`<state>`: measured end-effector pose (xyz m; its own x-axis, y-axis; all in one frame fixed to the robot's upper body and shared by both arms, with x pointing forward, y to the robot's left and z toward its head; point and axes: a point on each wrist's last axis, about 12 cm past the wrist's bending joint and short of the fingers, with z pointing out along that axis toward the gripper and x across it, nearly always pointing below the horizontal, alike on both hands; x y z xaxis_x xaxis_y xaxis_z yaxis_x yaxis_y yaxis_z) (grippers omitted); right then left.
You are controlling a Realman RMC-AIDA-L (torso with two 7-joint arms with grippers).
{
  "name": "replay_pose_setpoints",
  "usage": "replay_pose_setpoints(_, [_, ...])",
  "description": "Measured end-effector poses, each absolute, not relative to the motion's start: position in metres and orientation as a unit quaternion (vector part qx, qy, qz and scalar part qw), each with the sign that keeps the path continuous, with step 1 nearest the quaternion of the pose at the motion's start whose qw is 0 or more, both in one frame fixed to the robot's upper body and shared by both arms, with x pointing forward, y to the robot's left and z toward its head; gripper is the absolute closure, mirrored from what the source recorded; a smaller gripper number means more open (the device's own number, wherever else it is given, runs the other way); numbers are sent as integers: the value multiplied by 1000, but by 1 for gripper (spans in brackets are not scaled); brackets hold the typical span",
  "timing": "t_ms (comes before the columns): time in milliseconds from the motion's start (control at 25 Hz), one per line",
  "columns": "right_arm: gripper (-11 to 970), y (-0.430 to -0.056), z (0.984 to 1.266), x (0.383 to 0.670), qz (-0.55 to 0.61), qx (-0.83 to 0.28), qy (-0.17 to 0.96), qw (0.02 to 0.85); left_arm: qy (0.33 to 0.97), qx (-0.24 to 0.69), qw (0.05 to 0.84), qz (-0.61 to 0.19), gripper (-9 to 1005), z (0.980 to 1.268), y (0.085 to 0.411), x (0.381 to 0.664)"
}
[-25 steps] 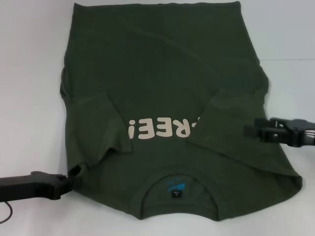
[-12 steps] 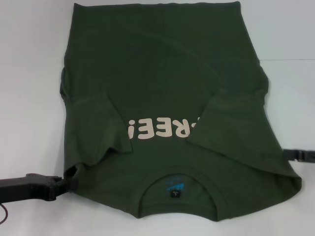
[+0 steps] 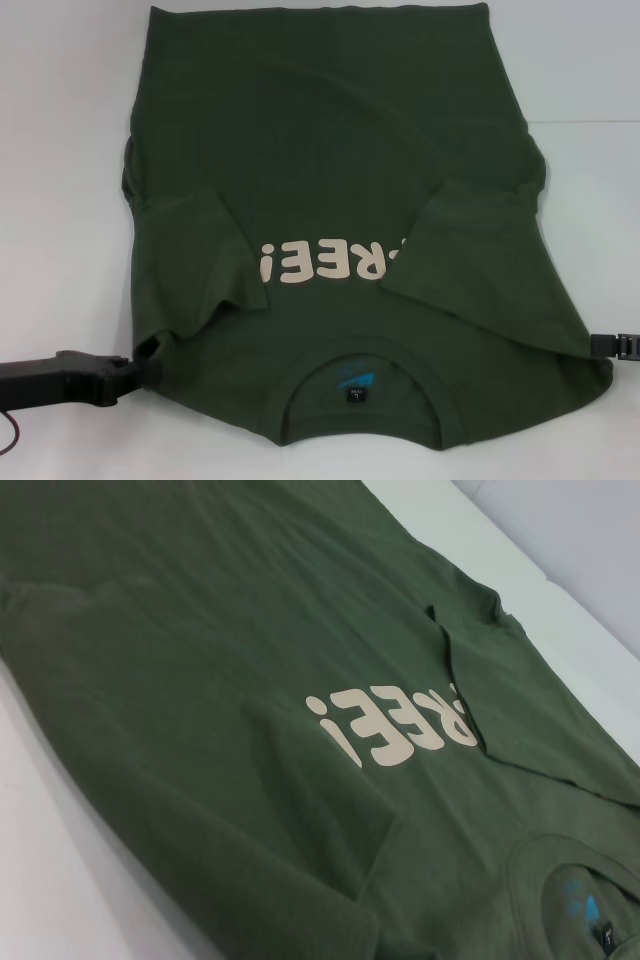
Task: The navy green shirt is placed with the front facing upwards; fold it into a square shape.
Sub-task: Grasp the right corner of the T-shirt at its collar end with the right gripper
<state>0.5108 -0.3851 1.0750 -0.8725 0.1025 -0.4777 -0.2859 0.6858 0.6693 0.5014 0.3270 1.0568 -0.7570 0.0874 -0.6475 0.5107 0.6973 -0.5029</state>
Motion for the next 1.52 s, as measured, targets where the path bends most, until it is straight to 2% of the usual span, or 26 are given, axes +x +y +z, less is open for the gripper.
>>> replay_pose_setpoints(800, [30,-364,1063,520,381,-55,894,227,869,174,307,-346,960,1059,328,504])
replay_pose_setpoints(1520, [30,-371,1060,514,374,-36,903,209,869,174,307,-346,959,1059,328,505])
